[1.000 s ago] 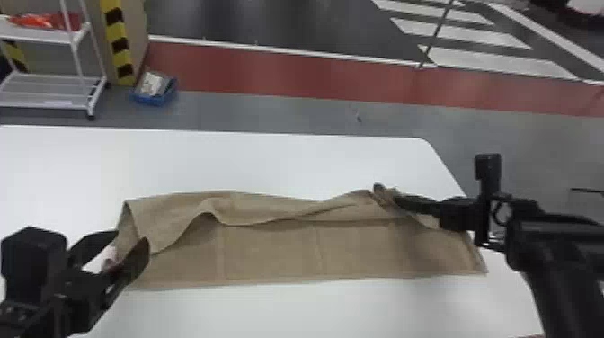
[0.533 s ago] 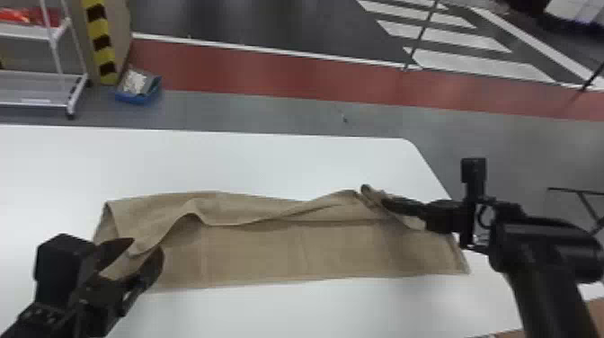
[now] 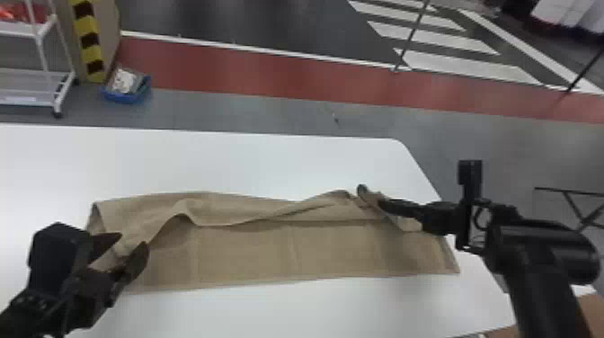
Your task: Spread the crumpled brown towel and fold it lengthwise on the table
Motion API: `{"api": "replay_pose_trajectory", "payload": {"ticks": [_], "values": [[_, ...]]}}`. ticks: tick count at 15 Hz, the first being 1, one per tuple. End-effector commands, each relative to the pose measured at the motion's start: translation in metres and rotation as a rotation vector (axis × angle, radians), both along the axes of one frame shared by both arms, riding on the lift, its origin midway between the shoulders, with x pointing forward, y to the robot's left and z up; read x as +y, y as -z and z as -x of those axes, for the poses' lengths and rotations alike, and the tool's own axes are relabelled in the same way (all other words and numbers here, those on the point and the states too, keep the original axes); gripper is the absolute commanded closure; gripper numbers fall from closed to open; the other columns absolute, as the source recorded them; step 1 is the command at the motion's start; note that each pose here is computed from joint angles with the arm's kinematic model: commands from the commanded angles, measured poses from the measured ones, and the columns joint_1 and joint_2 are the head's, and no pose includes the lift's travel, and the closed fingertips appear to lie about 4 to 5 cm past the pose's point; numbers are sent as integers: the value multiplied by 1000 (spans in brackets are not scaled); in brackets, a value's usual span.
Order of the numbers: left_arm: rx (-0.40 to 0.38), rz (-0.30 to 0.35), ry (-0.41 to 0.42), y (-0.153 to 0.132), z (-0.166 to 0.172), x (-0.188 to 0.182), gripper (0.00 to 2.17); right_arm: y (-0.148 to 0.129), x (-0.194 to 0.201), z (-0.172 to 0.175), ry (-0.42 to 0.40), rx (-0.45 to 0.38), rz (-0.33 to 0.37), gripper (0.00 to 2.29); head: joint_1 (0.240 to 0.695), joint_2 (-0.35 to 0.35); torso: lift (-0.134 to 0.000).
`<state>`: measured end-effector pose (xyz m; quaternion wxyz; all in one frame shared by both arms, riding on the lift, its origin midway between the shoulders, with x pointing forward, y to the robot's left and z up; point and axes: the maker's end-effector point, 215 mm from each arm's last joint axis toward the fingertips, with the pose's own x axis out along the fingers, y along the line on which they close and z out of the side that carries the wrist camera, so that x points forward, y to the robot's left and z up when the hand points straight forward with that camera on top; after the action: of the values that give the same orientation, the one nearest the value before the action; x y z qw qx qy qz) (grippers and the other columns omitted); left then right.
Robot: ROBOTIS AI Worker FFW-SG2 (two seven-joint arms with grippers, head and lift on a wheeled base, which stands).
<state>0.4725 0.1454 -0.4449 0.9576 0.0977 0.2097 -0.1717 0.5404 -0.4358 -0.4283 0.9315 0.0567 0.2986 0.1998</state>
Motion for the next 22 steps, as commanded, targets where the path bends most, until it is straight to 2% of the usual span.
{"api": "replay_pose_trajectory", "payload": {"ticks": [1, 4, 9, 10, 11, 14, 17, 22], "values": [[8, -20, -6, 4, -1, 7, 724, 0, -1, 0, 1, 0, 2, 1214, 695, -309, -123], [50, -35, -17, 16, 2, 14, 721, -4, -4, -1, 1, -4, 6, 1214, 695, -302, -123], [53, -40, -22, 19, 1, 16, 728, -8, -4, -3, -5, -17, 7, 1214, 695, -298, -123], [64, -47, -23, 22, 1, 18, 856, -8, -5, -4, -3, -20, 9, 1214, 695, -297, -123], [77, -50, -25, 25, 3, 19, 1163, -8, -4, -4, -5, -20, 8, 1214, 695, -295, -123], [80, -49, -25, 24, 4, 18, 1183, -10, -7, -4, -1, -25, 9, 1214, 695, -293, -123], [59, -42, -25, 12, 4, 17, 1180, -11, -8, -4, -1, -26, 9, 1214, 695, -295, -123], [8, -17, -31, -24, 1, 16, 1180, -10, -12, -1, 0, -26, 14, 1214, 695, -302, -123]]}}
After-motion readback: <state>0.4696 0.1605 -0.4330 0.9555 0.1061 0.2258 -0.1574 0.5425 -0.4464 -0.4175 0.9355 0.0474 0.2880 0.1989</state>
